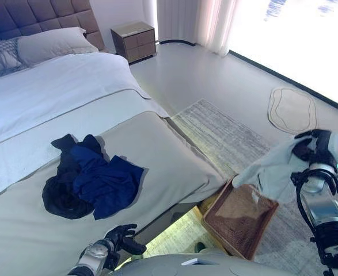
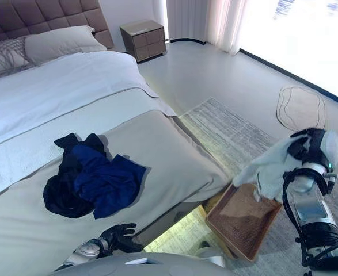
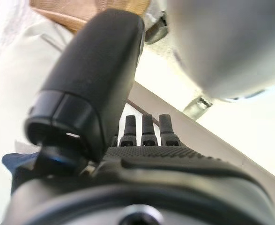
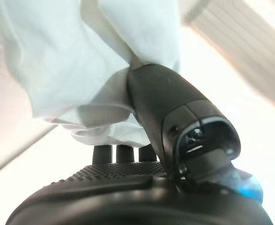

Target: Pick up the clothes from the bed and place them into the basket

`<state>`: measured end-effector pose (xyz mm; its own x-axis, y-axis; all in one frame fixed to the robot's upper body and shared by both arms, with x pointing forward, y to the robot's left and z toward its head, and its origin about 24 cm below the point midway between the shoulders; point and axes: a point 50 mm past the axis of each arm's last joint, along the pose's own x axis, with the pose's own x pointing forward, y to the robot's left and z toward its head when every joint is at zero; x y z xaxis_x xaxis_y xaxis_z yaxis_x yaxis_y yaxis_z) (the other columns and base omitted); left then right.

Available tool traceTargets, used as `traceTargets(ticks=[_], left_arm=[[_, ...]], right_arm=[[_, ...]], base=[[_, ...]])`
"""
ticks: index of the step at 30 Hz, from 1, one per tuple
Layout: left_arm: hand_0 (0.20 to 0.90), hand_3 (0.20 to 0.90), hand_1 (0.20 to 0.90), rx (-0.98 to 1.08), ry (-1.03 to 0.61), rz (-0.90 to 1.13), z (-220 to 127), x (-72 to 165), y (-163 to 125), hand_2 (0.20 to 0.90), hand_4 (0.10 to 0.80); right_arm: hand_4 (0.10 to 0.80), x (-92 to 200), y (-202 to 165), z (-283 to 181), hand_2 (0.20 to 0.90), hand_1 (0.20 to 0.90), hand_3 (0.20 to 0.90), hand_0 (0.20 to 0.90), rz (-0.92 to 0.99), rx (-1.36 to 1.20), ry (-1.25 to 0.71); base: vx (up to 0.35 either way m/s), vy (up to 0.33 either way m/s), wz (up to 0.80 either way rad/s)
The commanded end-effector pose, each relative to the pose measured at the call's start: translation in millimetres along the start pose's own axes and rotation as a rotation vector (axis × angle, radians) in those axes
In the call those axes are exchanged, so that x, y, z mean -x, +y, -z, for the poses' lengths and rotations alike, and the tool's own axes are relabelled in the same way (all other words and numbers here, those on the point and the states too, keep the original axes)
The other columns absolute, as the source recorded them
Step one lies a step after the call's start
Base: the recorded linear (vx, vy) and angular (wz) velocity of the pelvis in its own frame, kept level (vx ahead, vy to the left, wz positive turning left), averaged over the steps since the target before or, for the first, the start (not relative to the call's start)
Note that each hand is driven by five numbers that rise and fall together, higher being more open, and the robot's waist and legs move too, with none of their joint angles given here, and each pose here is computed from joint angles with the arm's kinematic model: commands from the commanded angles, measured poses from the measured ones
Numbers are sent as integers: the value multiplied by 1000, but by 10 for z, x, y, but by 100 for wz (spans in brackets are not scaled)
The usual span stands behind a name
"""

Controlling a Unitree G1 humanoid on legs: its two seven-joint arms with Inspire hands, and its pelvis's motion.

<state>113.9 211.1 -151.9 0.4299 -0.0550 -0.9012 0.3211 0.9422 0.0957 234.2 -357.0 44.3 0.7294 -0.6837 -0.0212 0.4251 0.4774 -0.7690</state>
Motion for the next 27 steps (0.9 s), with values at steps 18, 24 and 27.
traceTargets(ticks=[18,24,27], left_arm=[[900,900,900,62,-625,-35,-1624,188,382,900,800],[900,900,900,96,-638,-62,-1644,254,534,900,800],[900,900,900,109,-610,-74,-1555,246,576,900,800]], right_arm=[[800,-805,-499,-593,900,900,900,900,132,152,143],[800,-827,-634,-472,900,900,900,900,125,123,200],[800,-819,-676,-428,900,900,900,900,132,74,186]], base=[[-174,-41,-1],[-34,-14,3],[10,-3,6]])
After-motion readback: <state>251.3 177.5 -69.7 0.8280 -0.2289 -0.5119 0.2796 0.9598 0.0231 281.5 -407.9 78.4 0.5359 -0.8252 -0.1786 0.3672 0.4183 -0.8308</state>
